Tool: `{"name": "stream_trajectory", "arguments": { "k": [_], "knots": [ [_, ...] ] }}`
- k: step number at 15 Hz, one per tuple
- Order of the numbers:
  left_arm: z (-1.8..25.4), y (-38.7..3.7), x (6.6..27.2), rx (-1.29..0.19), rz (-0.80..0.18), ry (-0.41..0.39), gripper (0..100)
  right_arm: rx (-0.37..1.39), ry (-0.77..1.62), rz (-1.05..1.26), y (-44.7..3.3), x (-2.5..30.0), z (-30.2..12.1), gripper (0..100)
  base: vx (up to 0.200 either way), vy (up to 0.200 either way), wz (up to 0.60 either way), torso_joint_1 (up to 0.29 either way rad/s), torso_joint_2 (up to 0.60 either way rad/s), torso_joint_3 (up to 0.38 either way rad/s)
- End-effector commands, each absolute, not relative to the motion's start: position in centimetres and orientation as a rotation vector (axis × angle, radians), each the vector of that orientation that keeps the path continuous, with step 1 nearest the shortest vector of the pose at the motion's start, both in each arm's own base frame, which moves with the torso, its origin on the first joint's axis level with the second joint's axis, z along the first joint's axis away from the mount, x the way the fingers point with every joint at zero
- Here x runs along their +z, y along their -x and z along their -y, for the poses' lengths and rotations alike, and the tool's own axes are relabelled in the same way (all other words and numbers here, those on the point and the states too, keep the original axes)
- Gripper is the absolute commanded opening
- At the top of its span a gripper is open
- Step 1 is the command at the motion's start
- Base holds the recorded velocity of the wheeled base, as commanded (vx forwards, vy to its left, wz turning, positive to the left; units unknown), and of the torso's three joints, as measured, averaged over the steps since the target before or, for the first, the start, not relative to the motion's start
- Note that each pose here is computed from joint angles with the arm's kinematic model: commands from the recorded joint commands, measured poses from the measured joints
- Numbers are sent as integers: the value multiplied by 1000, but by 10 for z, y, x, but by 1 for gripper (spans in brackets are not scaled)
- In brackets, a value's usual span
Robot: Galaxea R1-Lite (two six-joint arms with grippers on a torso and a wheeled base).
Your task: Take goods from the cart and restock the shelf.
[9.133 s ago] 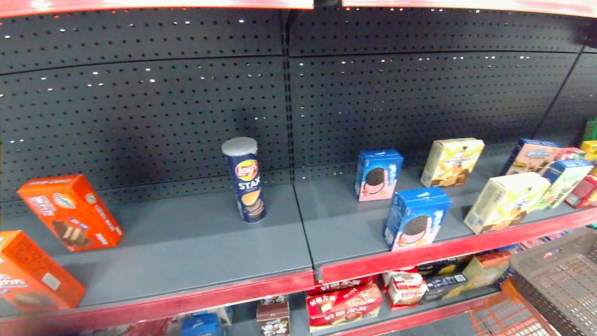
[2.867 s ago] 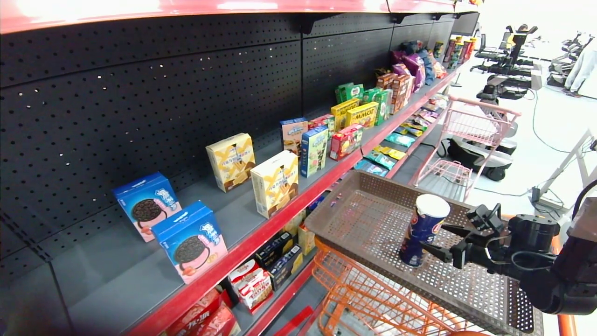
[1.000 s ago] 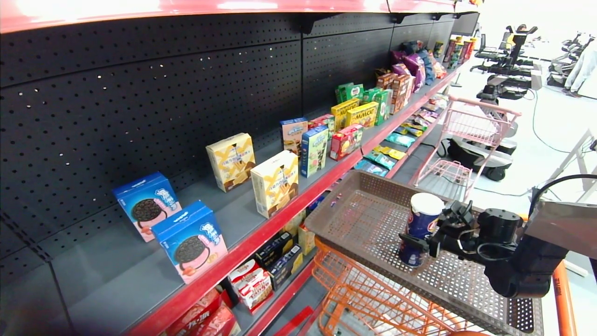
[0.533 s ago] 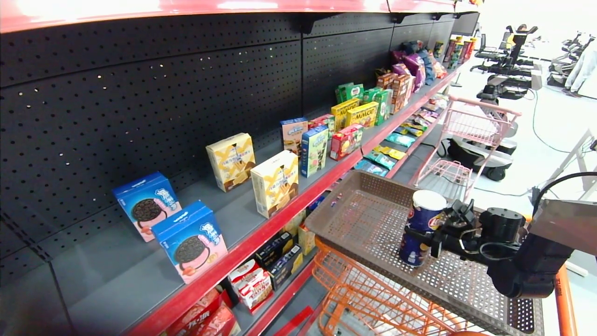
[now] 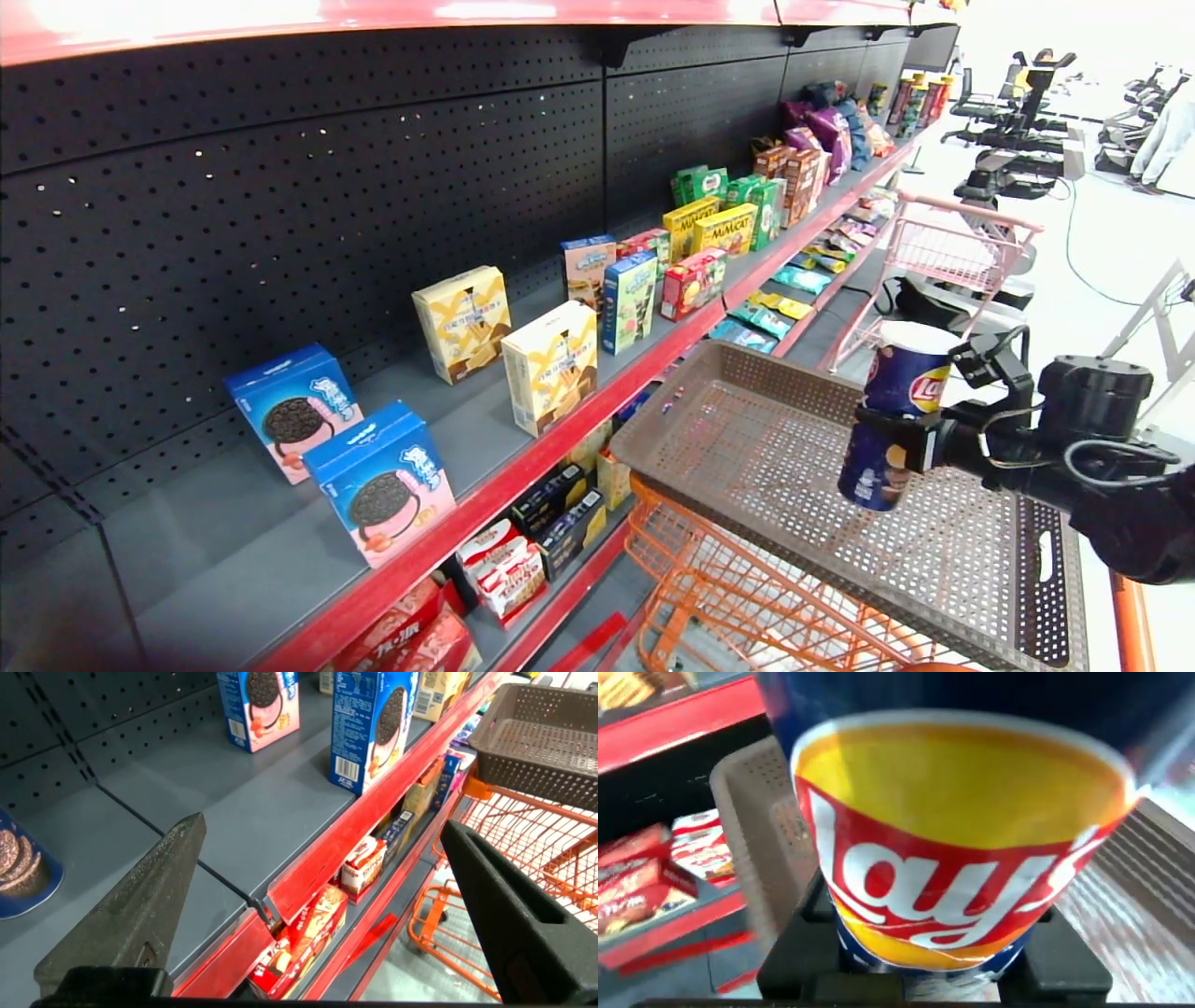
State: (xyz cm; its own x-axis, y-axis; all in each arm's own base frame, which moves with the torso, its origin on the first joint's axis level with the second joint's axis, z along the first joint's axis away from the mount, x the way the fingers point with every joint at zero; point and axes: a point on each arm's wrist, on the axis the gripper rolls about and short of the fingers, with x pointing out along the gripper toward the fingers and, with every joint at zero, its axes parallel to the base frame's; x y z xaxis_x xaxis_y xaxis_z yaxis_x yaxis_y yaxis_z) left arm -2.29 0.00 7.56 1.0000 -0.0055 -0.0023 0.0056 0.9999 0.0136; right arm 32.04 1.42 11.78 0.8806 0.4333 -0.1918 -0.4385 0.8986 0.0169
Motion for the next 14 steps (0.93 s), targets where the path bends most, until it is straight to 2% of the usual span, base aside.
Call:
{"name": "stream_trajectory", "arguments": {
  "k": [1,4,7,8,14],
  "knots": [
    [0,23,76,-6,-1,-14,100,323,29,-163,-235,160,-32,0,0,0,0,0,0,0],
    [0,23,76,-6,-1,-14,100,148,26,-143,-194,175,-35,0,0,0,0,0,0,0],
    [0,23,76,-6,-3,-14,100,-33,84,-239,-157,177,-36,0,0,0,0,0,0,0],
    [0,23,75,-6,-3,-14,100,-20,87,-245,-149,178,-37,0,0,0,0,0,0,0],
    [0,23,76,-6,-1,-12,100,59,65,-225,-137,178,-48,0,0,0,600,2,-1,4]
  ]
}}
